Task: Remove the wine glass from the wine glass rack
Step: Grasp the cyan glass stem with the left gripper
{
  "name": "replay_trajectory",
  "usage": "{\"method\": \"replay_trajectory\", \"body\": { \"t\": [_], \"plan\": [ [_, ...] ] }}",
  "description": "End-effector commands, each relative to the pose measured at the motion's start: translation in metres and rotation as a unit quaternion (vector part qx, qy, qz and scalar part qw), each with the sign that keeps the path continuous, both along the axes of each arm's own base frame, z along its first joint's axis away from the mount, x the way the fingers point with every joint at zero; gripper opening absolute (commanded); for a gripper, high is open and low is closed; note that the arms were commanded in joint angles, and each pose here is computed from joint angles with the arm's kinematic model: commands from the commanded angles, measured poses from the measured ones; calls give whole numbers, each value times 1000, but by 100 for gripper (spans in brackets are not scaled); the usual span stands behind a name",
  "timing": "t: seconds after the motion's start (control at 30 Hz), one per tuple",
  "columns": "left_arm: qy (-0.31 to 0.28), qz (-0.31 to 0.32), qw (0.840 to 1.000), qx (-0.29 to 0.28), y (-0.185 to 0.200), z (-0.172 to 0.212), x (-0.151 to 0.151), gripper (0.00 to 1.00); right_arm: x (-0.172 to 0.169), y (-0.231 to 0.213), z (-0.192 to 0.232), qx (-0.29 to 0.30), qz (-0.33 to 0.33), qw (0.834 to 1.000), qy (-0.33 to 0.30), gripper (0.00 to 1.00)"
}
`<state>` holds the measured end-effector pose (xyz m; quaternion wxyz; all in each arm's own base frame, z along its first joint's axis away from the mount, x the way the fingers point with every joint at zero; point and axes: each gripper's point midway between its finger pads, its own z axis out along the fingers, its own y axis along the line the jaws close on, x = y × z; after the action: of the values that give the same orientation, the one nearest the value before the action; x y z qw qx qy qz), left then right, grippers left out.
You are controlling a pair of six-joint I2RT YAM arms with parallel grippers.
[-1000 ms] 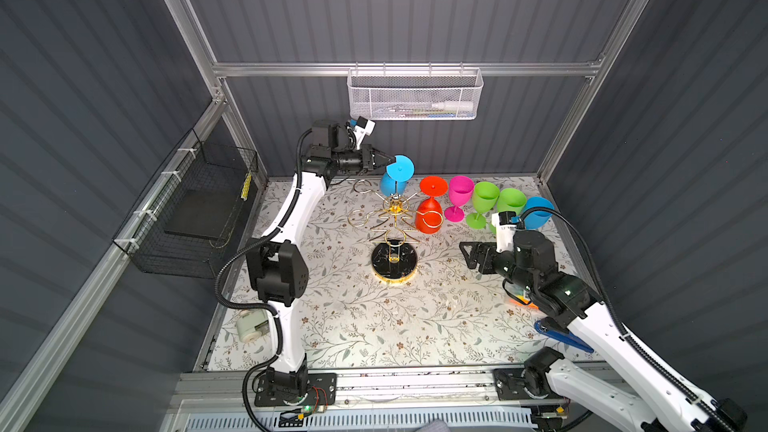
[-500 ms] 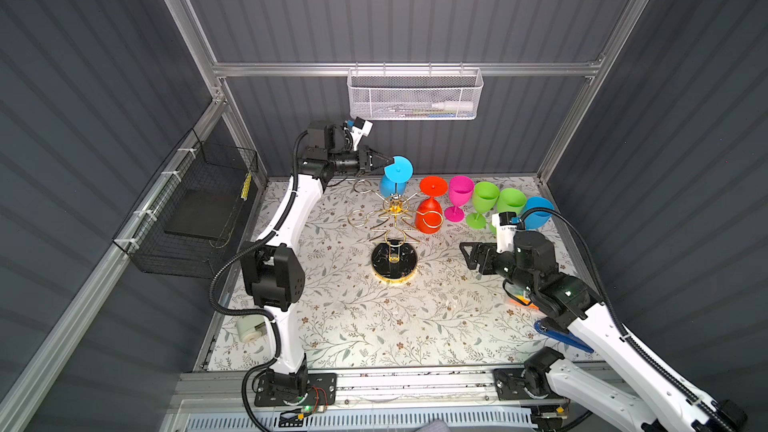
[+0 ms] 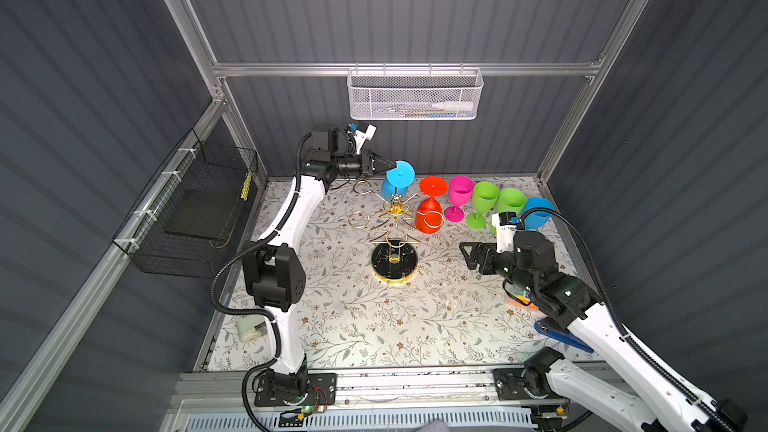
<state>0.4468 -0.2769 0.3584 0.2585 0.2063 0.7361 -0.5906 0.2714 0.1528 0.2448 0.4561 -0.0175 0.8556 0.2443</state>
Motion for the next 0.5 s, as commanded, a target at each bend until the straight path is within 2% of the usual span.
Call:
{"method": "replay_trajectory", "body": {
  "t": [0.0, 0.47],
  "plan": [
    [-10, -18, 1000, -1, -1, 14, -21, 0, 1, 0, 2, 5, -3, 1000, -5, 84],
    [-14, -28, 999, -11, -14, 17, -14, 0, -2, -1, 0, 7, -4, 1000, -3, 84]
  ]
}}
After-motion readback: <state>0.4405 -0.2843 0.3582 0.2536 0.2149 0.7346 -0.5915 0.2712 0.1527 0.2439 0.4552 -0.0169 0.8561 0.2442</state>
